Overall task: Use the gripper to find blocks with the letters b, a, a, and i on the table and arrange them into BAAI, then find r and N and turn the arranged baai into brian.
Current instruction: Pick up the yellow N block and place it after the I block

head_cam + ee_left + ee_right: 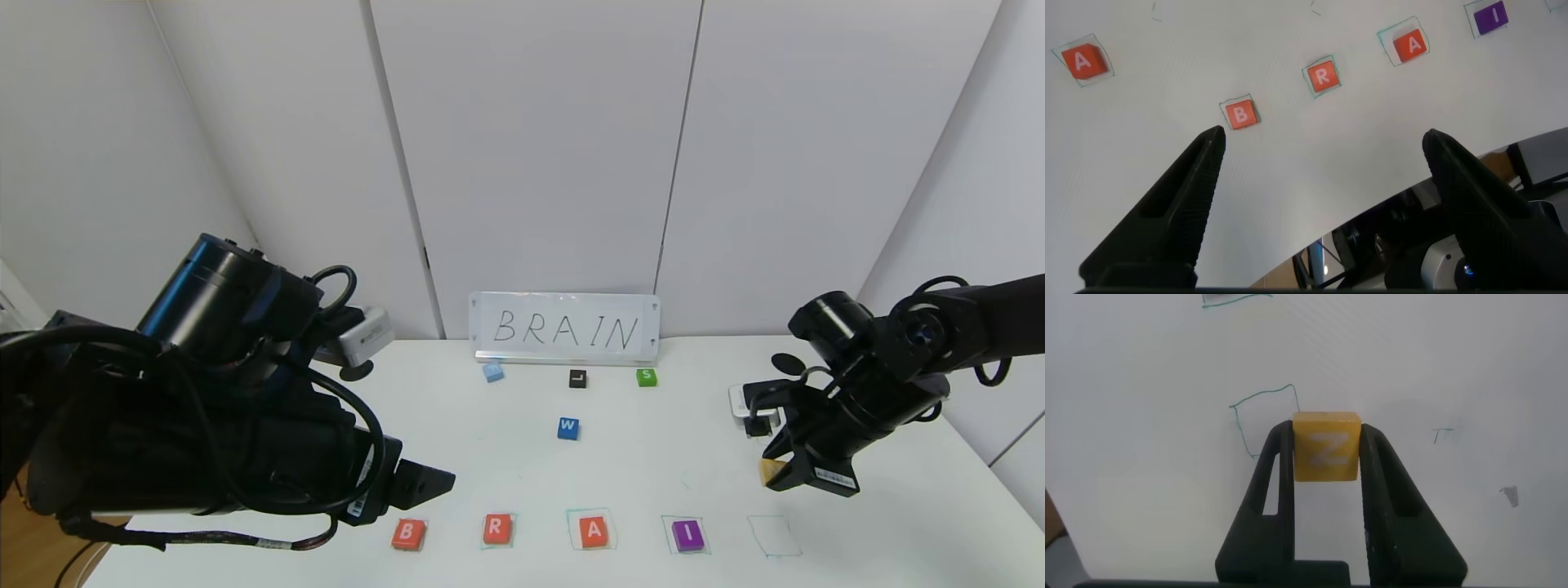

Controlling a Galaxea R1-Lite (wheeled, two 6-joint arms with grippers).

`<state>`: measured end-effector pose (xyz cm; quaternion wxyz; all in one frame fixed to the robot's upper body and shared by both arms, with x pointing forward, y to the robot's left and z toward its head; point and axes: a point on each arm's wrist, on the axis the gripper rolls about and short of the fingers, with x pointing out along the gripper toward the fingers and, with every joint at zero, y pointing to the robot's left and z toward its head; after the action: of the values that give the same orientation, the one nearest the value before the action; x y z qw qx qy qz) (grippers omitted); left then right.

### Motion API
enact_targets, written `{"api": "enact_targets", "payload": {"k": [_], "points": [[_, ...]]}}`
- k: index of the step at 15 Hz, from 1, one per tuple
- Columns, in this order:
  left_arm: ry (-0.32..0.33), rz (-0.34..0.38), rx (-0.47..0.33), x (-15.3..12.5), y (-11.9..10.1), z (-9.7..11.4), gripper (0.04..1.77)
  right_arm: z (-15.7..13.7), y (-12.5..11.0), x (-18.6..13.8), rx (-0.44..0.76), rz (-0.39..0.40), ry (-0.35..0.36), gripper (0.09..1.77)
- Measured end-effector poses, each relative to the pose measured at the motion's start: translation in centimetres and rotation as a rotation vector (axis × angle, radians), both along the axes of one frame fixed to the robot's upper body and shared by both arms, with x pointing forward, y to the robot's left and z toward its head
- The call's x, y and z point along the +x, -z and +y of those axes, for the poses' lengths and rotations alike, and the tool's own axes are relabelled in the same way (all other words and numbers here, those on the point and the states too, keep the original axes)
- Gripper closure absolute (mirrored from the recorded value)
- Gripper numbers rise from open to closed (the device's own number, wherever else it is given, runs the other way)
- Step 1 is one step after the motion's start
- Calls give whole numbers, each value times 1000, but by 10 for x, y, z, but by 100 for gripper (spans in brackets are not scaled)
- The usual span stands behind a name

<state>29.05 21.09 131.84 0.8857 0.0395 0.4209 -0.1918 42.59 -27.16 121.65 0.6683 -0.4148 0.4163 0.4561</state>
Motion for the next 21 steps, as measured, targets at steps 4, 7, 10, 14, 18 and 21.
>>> {"api": "enact_targets", "payload": {"k": [4, 7, 10, 14, 18, 21], "points": [[12, 2, 2, -3, 1, -1, 9, -4, 17, -14, -11, -44, -79, 132], [23, 4, 5, -5, 2, -3, 9, -8, 20, -26, -13, -25, -119, 132], [34, 4, 7, -7, 2, -3, 9, -8, 21, -34, 20, -16, -146, 132], [52, 3, 9, -10, 2, -6, 9, -9, 25, -39, 24, -27, -162, 132], [67, 7, 21, -13, 4, -7, 9, -15, 34, -38, 22, -48, -167, 132], [81, -2, 25, -12, 7, -9, 9, -17, 40, -36, 25, -36, -177, 132]]}}
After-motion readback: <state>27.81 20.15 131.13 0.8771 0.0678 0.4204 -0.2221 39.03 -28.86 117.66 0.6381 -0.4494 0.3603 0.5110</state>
